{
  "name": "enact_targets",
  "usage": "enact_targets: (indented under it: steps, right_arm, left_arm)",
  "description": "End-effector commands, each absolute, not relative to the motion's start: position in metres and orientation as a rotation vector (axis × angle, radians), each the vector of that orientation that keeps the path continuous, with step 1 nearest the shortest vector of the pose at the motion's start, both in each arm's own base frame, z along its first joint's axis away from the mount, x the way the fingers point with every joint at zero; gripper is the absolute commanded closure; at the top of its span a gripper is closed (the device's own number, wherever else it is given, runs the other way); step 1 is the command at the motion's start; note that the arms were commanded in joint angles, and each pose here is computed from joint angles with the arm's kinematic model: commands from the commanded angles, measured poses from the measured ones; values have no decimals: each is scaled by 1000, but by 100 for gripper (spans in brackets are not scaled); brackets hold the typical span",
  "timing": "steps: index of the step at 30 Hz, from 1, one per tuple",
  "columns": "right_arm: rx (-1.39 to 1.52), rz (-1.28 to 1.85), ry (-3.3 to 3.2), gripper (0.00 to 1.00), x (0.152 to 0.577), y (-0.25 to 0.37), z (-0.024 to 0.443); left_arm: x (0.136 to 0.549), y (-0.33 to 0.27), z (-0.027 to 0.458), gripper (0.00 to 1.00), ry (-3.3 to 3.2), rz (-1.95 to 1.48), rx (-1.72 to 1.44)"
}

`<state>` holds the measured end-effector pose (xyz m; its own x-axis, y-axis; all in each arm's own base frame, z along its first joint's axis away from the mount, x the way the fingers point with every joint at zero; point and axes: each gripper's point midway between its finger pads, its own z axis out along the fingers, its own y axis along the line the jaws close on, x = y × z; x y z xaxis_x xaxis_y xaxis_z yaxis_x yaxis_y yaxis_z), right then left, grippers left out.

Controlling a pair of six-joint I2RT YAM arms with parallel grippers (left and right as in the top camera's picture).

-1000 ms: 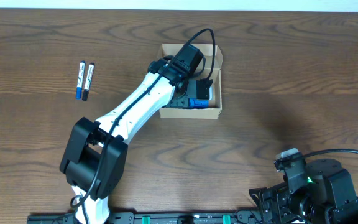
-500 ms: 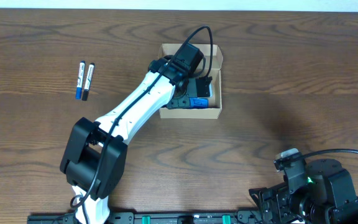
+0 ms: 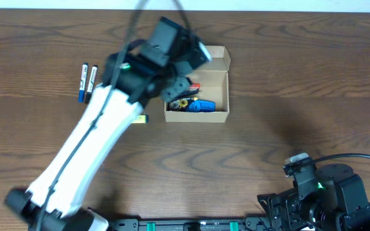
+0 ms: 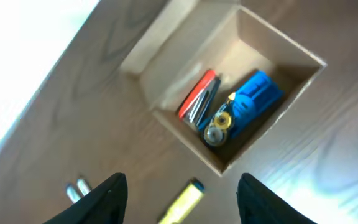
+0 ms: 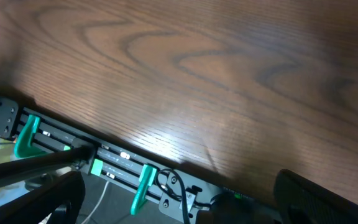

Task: Pack container
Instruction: 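Carry the correction tape into the box and release it, then move the left gripper to the yellow highlighter and grasp it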

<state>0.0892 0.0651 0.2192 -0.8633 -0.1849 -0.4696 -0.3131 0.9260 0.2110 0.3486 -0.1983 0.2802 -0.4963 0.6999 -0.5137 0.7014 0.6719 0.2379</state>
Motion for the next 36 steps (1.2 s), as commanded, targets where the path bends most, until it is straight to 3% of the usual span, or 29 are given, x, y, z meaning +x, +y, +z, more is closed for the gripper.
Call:
enact_targets:
  steps: [1, 10, 14, 23, 28, 36]
  right_arm:
    - [-357, 399, 2634, 1, 88, 66, 219]
    - [-357, 399, 2634, 1, 88, 66, 219]
    - [-357, 400, 2634, 1, 88, 66, 219]
    - [-357, 400, 2634, 1, 88, 66, 219]
    - [-357, 399, 2634, 1, 88, 66, 219]
    - [-357, 400, 2634, 1, 88, 66, 219]
  left_arm:
    - [349, -166, 292, 43, 2465, -91, 609]
    - [340, -76, 265, 50, 2690, -143, -380]
    - [343, -74, 263, 3, 2675, -262, -581]
    - [347, -79, 263, 5, 2660, -316, -659]
    - [322, -46, 235, 5, 2581, -81, -1265]
    - [328, -55, 169, 5, 2653, 33, -1462]
